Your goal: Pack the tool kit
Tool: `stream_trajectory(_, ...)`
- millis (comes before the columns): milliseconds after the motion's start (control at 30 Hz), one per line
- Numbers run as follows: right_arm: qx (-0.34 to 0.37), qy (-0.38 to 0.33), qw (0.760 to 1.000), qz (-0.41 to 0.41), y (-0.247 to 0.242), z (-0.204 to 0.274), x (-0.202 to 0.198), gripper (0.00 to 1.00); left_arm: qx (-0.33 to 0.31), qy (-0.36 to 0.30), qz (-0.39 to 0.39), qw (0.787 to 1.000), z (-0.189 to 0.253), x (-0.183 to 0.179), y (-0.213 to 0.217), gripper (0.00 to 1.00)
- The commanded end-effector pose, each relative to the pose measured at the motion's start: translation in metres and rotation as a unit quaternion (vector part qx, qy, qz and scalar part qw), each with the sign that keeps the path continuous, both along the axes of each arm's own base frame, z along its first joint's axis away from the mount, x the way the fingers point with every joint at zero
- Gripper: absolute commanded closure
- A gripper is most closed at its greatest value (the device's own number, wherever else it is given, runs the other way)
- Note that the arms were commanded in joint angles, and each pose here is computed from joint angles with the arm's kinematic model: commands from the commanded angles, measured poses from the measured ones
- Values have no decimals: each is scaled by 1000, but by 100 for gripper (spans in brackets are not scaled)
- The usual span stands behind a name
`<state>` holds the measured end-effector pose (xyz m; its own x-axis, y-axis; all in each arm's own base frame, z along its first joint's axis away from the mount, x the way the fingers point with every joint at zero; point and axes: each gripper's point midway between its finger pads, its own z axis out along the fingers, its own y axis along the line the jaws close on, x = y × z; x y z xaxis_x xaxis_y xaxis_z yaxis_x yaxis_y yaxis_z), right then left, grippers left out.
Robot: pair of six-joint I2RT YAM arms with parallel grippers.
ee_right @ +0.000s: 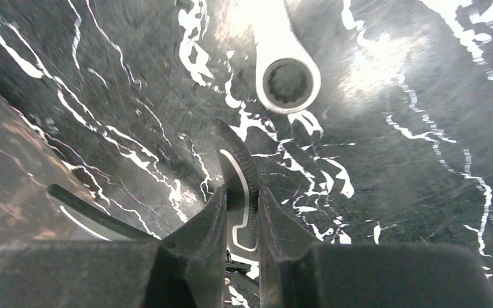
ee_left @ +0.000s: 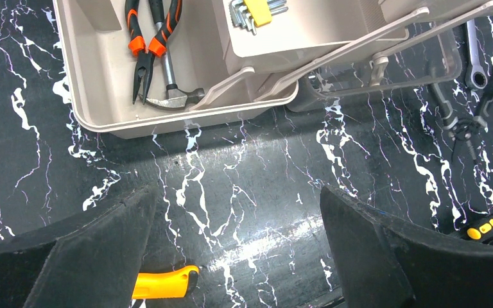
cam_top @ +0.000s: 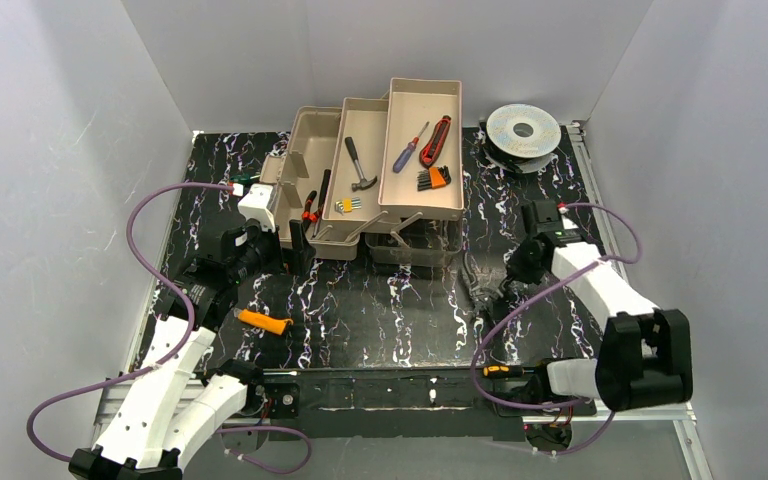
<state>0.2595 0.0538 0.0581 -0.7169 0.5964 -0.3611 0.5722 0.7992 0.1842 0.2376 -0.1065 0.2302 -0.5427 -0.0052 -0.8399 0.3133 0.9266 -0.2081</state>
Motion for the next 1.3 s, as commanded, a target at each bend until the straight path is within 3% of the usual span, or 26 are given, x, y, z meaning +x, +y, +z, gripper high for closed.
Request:
stream_trajectory(0, -3, -77, 996, -38, -22, 52, 19, 99, 1, 0, -1, 1000, 2, -2, 1, 0)
stream_trajectory(233, -34, -217, 975, -40, -37, 167, 44, 99, 0, -1, 0, 1000, 2, -2, 1, 1)
stream_trajectory(433, 28, -344, 938, 24, -6, 269, 68, 99, -1, 1, -2, 1000, 2, -1, 1, 0)
stream_trajectory(567, 60, -385, 918, 69, 28, 315, 86, 99, 1, 2, -1, 1000, 1, -1, 1, 0)
stream_trajectory(733, 102, -408, 895, 145, 95, 346, 109, 99, 2, 3, 1, 1000, 0, -1, 2, 0)
stream_trajectory(1000, 150, -430, 843, 286, 224, 358, 139, 99, -7, 1, 4, 1000, 2, 0, 0, 0)
stream_trajectory(1267, 181, -419, 818, 349, 281, 353, 134, 99, -148, -42, -15, 988, 71, 14, -37, 1)
